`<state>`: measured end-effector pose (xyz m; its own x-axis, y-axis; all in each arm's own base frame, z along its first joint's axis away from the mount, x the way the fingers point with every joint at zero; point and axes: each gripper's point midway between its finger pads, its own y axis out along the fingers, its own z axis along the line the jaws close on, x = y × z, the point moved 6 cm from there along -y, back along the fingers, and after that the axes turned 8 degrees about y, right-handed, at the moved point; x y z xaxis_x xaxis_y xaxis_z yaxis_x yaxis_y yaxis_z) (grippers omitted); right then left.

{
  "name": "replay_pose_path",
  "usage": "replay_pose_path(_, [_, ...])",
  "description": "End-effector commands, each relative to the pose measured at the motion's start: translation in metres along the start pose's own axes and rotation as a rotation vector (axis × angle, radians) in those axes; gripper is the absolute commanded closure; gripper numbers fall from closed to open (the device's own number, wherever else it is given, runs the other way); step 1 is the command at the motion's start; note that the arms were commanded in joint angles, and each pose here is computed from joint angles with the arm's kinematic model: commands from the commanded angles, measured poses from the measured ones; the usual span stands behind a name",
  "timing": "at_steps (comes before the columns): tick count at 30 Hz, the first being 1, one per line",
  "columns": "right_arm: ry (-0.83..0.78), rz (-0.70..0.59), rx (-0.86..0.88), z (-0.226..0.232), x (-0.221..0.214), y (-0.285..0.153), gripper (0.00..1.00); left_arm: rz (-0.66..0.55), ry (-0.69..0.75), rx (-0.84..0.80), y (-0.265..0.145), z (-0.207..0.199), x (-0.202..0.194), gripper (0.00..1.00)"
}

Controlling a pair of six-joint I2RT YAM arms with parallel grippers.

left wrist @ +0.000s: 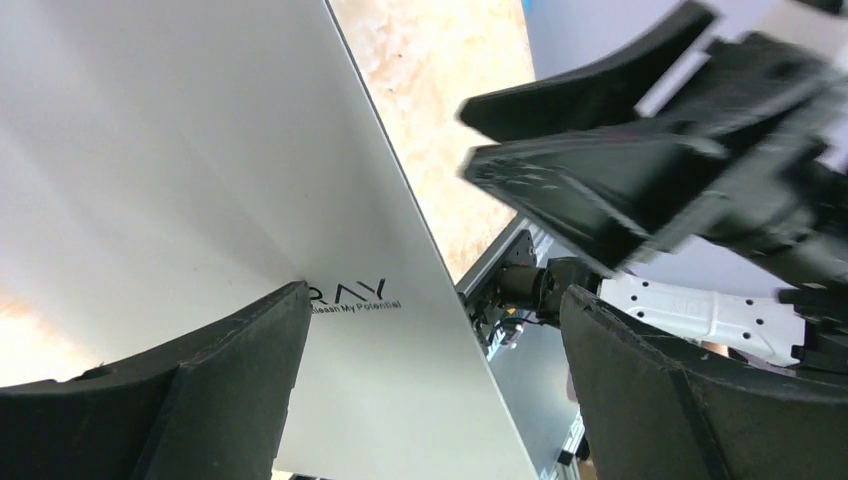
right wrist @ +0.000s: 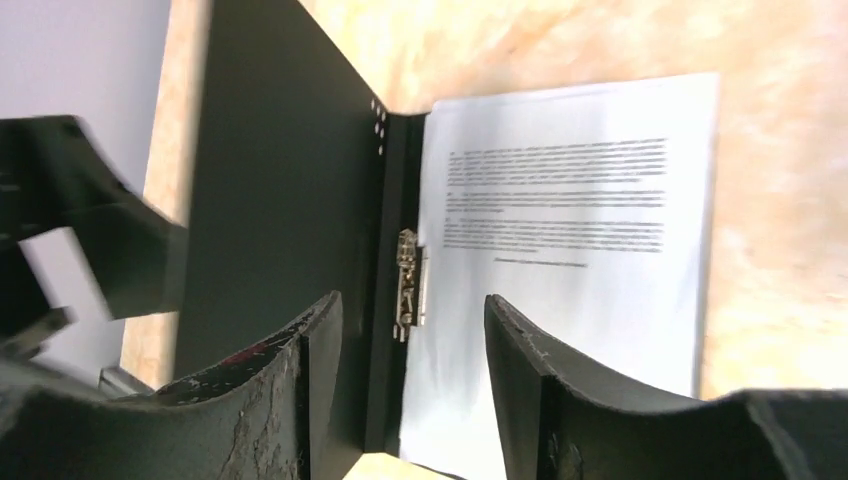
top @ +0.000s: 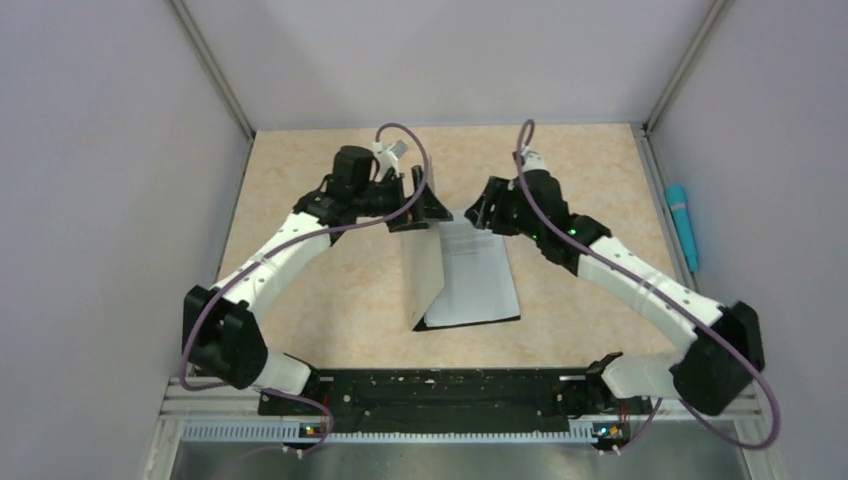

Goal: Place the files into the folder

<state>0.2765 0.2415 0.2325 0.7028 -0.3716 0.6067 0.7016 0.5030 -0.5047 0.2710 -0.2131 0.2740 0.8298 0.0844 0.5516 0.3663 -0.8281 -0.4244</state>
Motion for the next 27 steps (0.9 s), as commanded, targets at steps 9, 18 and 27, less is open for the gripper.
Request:
replay_pose_path(9, [-0.088,-0.261,-0.192,-0.03,0.043,-0.103,0.38,0.086,0.069,-0.073,0.116,-0.019,-0.02,0.01])
replay_pose_path(18, [-0.107,-0.216,-0.2,-0.038,0.031,-0.083,0.32,0.12,0.094,0.106,0.12,0.013,-0.035,0.01])
replay_pose_path(27, [-0.135,-0.198,-0.184,-0.035,0.031,-0.064,0.25,-0.076,0.211,0.397,0.053,0.015,-0.007,0.01])
